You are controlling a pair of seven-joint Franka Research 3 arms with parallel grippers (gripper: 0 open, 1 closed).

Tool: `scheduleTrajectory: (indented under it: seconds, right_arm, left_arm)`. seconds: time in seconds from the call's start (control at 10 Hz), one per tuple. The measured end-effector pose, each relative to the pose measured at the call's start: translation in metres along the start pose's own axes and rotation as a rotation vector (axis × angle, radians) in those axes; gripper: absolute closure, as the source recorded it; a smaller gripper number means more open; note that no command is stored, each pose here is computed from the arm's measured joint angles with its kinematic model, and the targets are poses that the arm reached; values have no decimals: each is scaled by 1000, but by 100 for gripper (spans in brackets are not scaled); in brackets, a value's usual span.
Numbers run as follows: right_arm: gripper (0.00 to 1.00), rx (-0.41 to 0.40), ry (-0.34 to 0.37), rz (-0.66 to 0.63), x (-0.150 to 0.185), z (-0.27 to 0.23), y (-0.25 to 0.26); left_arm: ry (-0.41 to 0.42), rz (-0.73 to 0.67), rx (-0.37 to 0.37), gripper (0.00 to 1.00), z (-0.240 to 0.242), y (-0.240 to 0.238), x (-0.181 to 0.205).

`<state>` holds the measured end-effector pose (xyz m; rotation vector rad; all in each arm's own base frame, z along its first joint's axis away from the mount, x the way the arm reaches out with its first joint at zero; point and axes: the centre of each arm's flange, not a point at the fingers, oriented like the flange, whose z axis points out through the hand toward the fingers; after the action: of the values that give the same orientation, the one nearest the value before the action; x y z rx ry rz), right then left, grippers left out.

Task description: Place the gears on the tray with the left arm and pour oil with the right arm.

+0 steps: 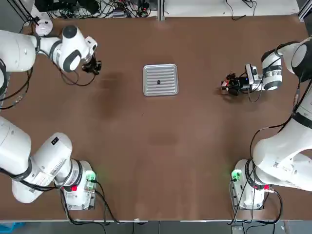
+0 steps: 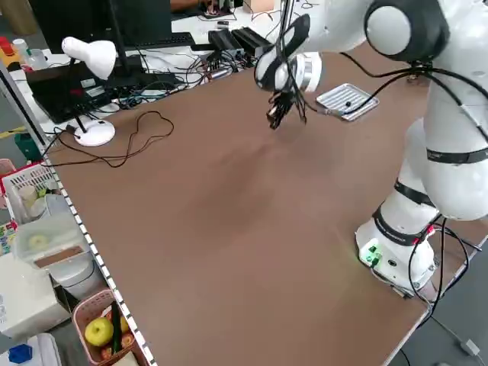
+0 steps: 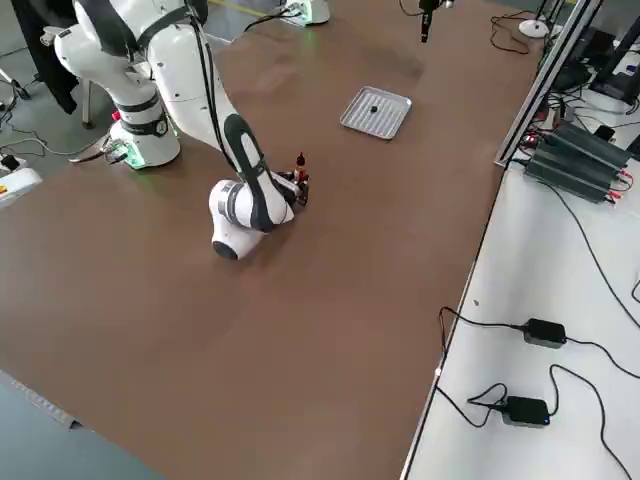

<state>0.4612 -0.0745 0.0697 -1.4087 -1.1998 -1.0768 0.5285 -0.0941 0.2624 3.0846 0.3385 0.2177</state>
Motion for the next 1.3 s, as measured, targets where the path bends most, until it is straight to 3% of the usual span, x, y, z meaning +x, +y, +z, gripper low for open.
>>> scheduleTrajectory:
  seconds: [0.3,0.6,0.9,1.1,1.3]
  right_arm:
    - [67,-34,-2,3,11,29,4]
    - [67,-85,-59,-15,36,44,5]
    - [67,-127,-97,-9,45,73,4]
    - [67,-147,-117,-4,47,89,4]
    - [67,-164,-137,-4,51,98,4]
  left_arm:
    - [-63,-150,-99,75,-34,113,19]
    - [-115,-240,-131,75,-44,230,-5]
    - [-132,-314,-110,75,-17,340,-51]
    - [-169,-341,-99,75,5,381,-75]
    - [-143,-330,-57,75,37,403,-91]
